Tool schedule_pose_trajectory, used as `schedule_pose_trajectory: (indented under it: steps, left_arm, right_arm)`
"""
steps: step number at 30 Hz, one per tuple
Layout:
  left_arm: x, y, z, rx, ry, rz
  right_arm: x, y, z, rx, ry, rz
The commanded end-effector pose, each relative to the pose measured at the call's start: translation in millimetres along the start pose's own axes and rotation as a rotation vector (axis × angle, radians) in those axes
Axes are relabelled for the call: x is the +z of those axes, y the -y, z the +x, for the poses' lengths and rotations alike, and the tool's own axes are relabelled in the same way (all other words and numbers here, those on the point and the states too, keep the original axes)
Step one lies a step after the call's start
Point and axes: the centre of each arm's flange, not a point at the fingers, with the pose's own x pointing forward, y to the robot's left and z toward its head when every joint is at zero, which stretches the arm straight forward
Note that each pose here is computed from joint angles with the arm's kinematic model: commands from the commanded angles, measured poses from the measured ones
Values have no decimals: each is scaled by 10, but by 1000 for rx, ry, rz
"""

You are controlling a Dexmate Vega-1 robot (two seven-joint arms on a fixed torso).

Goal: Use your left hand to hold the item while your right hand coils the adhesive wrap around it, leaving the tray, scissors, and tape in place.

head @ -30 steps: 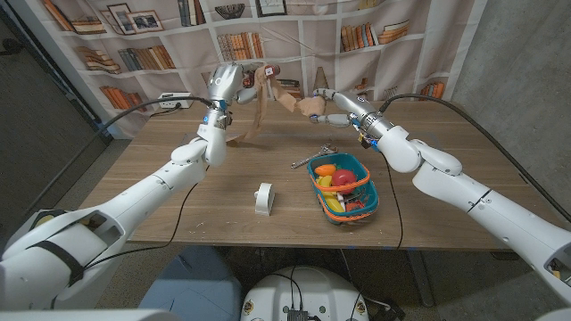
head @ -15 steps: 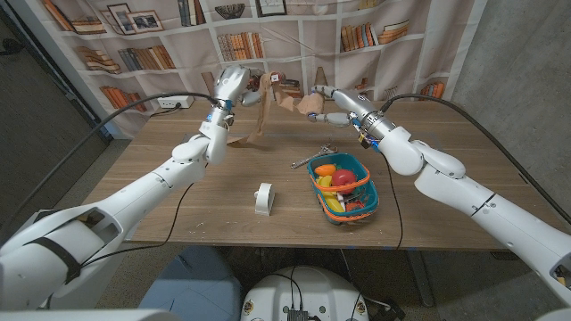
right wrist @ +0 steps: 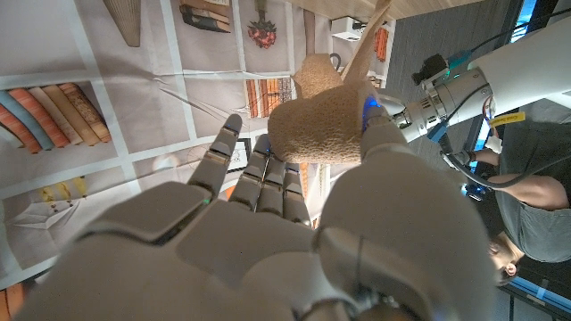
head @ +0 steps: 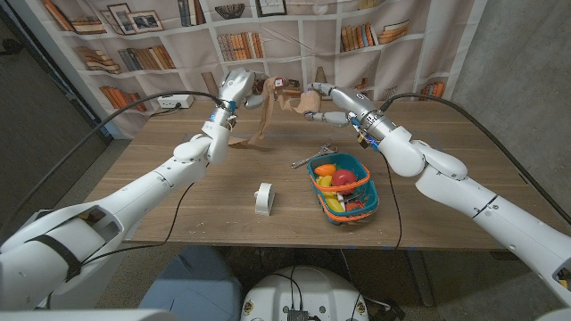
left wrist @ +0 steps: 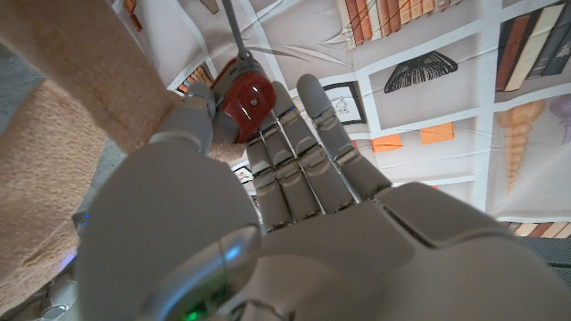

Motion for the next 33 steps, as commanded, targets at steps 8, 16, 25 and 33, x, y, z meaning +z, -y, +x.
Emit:
schedule_pose_trajectory:
  steps: [8, 16, 25, 33]
  left_arm:
    - [229, 17, 26, -48, 125, -21]
    - [333, 33, 15, -74, 171, -38]
    - [357, 76, -5, -109, 200, -49]
    - [339, 164, -46, -157, 235, -62]
  right_arm:
    - [196, 156, 123, -53, 89, -26]
    - [269, 140, 146, -55, 112, -29]
    - [359, 205, 225, -86, 121, -44]
    - [442, 204, 329, -95, 115, -48]
